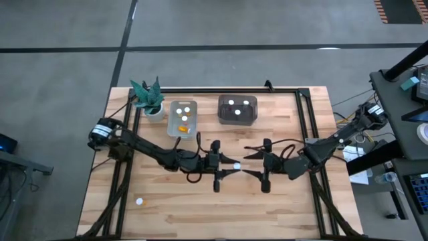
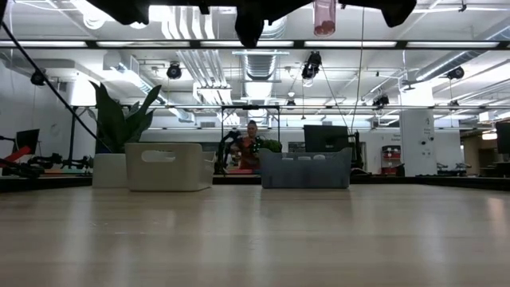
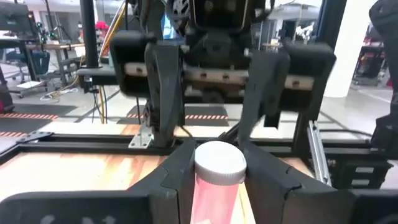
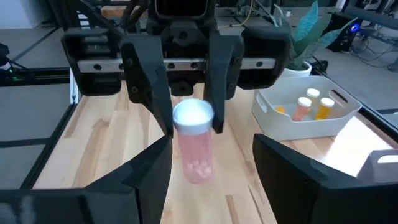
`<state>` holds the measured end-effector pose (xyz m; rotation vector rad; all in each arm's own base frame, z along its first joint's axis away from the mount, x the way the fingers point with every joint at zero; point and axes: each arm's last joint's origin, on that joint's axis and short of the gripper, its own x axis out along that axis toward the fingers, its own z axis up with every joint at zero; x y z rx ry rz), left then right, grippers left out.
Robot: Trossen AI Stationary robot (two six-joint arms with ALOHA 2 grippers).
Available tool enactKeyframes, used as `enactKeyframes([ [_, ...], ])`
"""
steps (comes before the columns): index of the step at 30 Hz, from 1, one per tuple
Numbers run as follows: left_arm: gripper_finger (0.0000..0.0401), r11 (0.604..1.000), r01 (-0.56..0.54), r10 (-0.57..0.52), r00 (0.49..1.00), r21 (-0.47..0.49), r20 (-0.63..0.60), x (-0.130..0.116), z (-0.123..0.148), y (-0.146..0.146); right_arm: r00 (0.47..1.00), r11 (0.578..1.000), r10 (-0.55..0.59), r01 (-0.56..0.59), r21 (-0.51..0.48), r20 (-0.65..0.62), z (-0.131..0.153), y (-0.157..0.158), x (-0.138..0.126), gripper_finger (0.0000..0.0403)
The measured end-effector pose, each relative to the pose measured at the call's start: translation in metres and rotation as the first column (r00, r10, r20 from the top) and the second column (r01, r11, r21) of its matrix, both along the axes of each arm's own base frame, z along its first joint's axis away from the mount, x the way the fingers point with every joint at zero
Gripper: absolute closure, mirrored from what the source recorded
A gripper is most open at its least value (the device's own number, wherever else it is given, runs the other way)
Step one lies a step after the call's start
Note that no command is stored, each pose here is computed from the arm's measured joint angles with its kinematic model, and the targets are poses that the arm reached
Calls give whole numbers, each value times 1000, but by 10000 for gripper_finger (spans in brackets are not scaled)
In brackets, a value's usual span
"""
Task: Pick and place medicine bottles into bin by pill shape (circle, oval)
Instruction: Put the pink tablet bottle into the gray bin
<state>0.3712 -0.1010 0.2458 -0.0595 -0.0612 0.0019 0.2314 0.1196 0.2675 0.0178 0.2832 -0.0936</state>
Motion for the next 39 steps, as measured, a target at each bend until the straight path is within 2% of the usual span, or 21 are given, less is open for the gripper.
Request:
enactKeyframes([
  [4,306,999,-31,31,998,15,-49,-4,6,7,1000,1000,0,0,-9,-13,5,-5,-8,188],
  [8,306,990,-132,137,981,45,-134,-11,11,17,999,999,-9,8,-36,-43,6,-9,-13,188],
  [11,306,975,-211,222,949,72,-223,-18,11,26,996,996,-54,49,-73,-64,5,-13,-16,188],
  [13,306,956,-274,292,910,102,-295,-25,11,33,992,991,-95,86,-105,-78,3,-15,-18,188],
  [16,306,912,-375,411,818,168,-403,-38,9,47,983,975,-159,142,-173,-91,2,-19,-21,188],
  [19,306,848,-487,520,684,211,-512,-57,8,68,976,965,-187,161,-207,-115,1,-24,-23,188],
  [23,306,750,-626,591,488,215,-642,-80,1,104,971,959,-205,173,-225,-127,-1,-29,-23,188],
  [25,306,717,-653,609,414,245,-677,-87,-2,117,967,954,-213,175,-242,-139,-5,-32,-22,188],
  [26,306,712,-653,612,395,259,-685,-88,-3,123,965,951,-218,177,-253,-144,-6,-33,-22,188],
  [29,306,724,-613,613,360,317,-703,-85,-9,137,958,943,-238,189,-273,-158,-11,-39,-21,188],
  [33,306,799,-473,551,327,372,-768,-83,-21,150,949,936,-264,210,-281,-170,-17,-45,-20,188],
  [35,306,836,-405,513,334,370,-791,-82,-23,152,946,934,-272,216,-285,-175,-19,-47,-20,188],
  [39,305,867,-332,474,322,371,-819,-84,-25,153,944,933,-278,222,-282,-178,-20,-49,-20,188],
])
